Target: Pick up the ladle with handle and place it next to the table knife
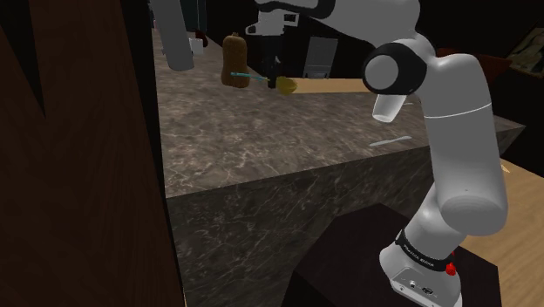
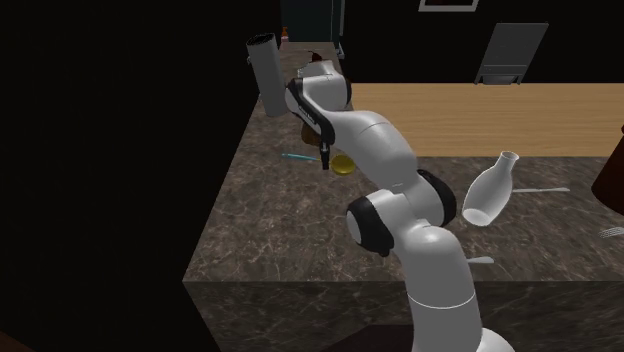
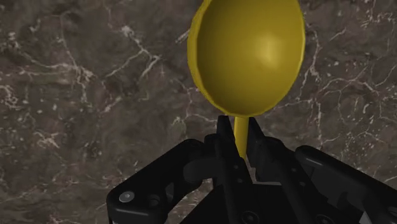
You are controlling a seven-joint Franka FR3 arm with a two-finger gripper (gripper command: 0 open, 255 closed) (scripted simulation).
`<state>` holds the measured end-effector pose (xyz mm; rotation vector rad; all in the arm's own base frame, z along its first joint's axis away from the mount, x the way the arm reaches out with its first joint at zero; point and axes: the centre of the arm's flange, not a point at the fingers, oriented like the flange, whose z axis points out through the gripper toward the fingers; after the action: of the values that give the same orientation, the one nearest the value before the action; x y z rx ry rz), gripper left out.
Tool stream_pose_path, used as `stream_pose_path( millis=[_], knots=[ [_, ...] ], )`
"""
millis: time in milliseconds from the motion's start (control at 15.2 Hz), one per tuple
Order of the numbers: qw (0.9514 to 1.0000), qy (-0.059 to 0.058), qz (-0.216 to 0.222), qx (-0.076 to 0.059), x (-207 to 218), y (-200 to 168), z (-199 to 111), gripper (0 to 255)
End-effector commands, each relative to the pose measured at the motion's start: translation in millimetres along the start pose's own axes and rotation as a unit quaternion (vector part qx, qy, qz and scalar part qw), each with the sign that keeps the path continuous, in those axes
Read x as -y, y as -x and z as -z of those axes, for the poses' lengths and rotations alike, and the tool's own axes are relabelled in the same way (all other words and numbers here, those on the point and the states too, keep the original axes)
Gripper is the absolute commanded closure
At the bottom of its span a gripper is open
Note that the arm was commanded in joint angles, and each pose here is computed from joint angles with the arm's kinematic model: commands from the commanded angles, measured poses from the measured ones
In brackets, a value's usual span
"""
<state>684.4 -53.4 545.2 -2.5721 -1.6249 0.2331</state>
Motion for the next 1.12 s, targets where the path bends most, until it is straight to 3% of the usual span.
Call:
stream_pose_path(
  millis=[0, 198, 1056],
  knots=[
    [1.0000, 0.000, 0.000, 0.000, 2, 1, 10, 255],
    [1.0000, 0.000, 0.000, 0.000, 4, 2, 24, 255],
    [1.0000, 0.000, 0.000, 0.000, 37, 169, 6, 255]
  ],
)
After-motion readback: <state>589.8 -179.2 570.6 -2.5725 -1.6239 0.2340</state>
